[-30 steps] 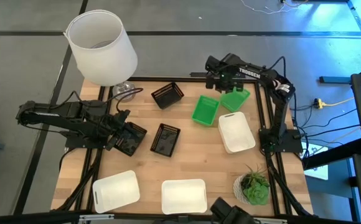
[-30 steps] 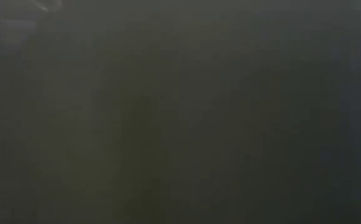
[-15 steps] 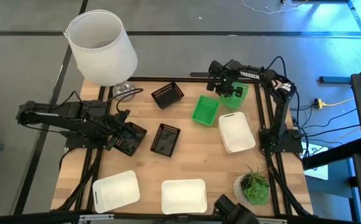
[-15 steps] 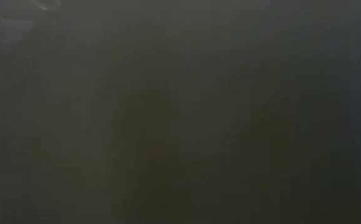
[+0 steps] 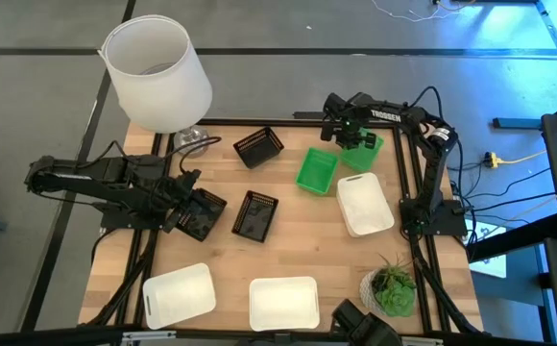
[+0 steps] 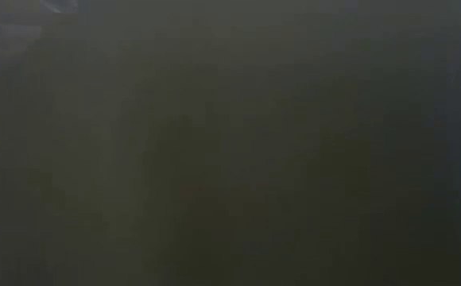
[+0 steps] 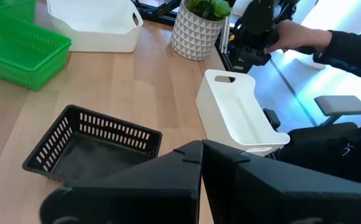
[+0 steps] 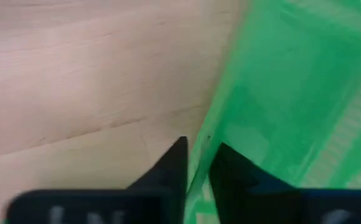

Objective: Stack baskets by color
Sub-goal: Stack the right green bin on top of the left green bin

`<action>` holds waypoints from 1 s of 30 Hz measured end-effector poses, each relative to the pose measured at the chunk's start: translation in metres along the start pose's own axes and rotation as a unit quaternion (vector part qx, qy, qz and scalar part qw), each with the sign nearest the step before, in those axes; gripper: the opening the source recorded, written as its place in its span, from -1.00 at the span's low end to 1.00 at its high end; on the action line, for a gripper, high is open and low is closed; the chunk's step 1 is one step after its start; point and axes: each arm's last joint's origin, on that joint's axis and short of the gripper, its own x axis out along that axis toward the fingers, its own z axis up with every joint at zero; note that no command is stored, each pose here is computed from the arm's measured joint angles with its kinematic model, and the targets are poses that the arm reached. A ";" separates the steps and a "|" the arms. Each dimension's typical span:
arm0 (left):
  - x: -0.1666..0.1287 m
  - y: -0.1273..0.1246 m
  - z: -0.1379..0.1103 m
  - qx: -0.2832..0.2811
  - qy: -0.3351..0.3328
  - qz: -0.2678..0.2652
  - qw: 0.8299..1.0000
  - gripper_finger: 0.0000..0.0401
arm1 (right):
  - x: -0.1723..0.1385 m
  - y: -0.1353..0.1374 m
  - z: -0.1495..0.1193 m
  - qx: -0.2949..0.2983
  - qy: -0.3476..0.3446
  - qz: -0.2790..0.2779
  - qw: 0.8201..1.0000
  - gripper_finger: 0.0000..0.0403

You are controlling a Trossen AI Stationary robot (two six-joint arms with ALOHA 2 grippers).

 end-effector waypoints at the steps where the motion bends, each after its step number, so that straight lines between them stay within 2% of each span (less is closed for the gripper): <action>1: 0.000 0.000 0.000 0.000 0.000 0.000 1.000 -1.00 | 0.000 0.000 0.000 -0.004 0.000 0.000 1.000 -0.90; 10: 0.000 0.000 0.000 0.000 0.000 0.000 1.000 -1.00 | -0.008 0.003 0.000 -0.039 0.002 0.000 0.999 -0.97; 19: 0.000 0.000 0.000 0.016 0.000 0.000 1.000 -1.00 | -0.060 0.025 -0.016 -0.074 -0.007 0.009 0.997 -0.97; 25: 0.000 0.000 -0.003 0.009 0.016 -0.008 1.000 -1.00 | -0.103 0.048 -0.057 -0.110 -0.022 0.041 0.993 -0.97; 30: 0.000 0.000 -0.003 0.010 0.016 -0.011 1.000 -1.00 | -0.119 0.065 -0.107 -0.094 -0.024 0.071 0.993 -0.97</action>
